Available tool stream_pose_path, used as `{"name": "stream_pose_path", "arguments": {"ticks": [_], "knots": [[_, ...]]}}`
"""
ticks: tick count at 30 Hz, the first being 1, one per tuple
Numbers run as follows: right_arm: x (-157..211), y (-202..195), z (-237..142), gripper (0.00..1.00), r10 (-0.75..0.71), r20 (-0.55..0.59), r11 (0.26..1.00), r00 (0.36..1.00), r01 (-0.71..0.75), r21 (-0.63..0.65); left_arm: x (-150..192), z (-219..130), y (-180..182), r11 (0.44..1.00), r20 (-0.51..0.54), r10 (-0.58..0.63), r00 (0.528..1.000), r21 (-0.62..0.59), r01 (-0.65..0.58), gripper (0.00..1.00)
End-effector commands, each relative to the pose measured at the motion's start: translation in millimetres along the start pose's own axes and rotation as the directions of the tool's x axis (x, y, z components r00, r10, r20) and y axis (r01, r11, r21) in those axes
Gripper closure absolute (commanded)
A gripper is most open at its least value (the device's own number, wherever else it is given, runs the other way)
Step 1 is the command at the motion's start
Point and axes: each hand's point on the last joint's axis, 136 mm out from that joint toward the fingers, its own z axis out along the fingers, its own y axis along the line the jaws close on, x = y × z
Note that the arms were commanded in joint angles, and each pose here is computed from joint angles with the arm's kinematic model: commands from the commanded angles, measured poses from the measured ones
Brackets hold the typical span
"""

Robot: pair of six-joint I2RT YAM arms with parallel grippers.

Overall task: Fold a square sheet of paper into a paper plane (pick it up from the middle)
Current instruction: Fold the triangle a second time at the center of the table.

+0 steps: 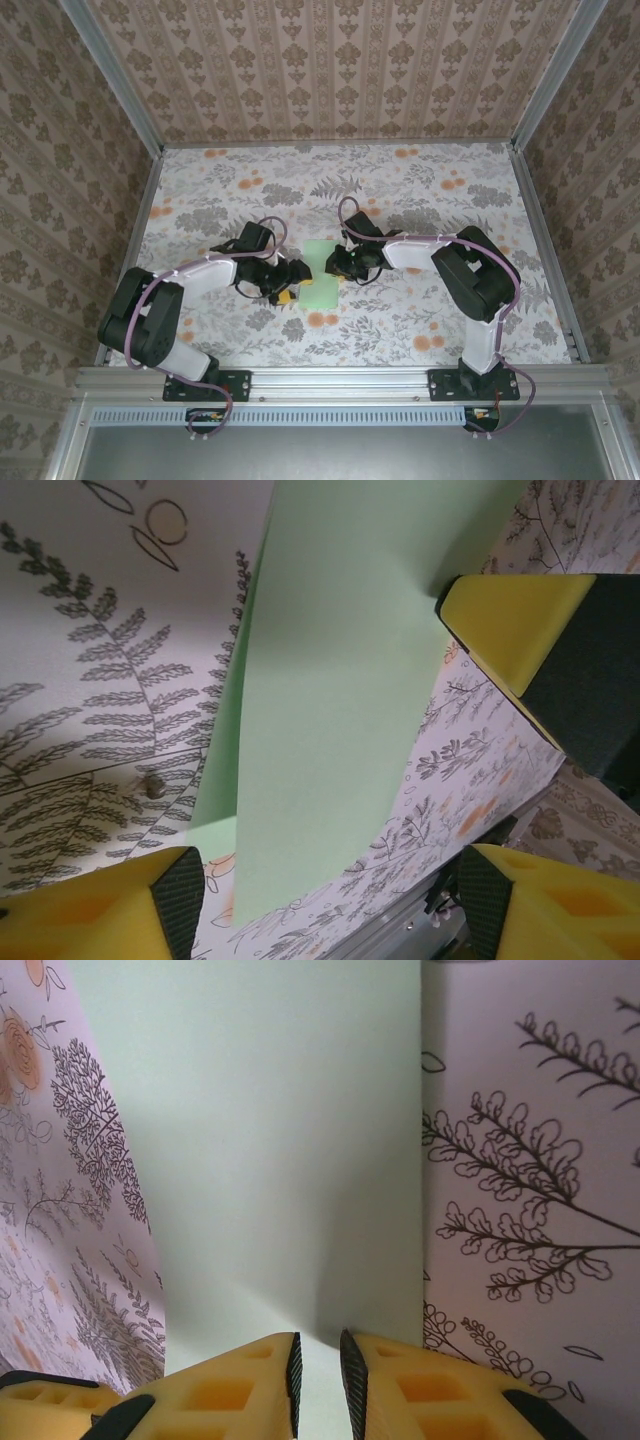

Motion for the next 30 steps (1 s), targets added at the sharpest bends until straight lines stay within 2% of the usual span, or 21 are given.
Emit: {"name": "stream_pose_path", "arguments": {"ticks": [1,6,13,15,17,21,25,30], "knots": [[21,-48,15,0.76,0.070,-0.054,0.987,0.996,-0.061,0.147,4,6,-1,0.999,-0.041,-0.019,0.999,0.025,0.020,0.31],[22,-48,15,0.76,0.068,-0.056,0.988,0.996,-0.060,0.142,5,12,2,0.999,-0.060,-0.032,0.998,0.034,0.034,0.32],[21,-43,15,0.76,0.063,-0.053,0.992,0.997,-0.057,0.116,3,15,-1,0.996,-0.062,-0.034,0.997,0.085,0.039,0.41],[20,-37,14,0.76,0.055,-0.052,0.995,0.997,-0.050,0.088,1,15,-1,0.994,-0.063,-0.037,0.997,0.102,0.043,0.45],[14,-21,10,0.76,0.028,-0.040,0.999,0.999,-0.027,0.019,0,16,0,0.994,-0.059,-0.032,0.998,0.104,0.038,0.52],[7,31,-17,0.75,-0.152,-0.044,0.973,0.987,0.142,-0.182,0,18,7,0.997,-0.061,-0.017,0.998,0.071,0.022,0.60],[10,48,-39,0.75,-0.228,-0.031,0.951,0.973,0.216,-0.220,0,20,12,0.998,-0.064,-0.015,0.998,0.059,0.019,0.63],[25,29,-35,0.78,-0.159,-0.064,0.969,0.985,0.144,-0.199,0,21,14,0.998,-0.063,-0.007,0.998,0.059,0.010,0.62]]}}
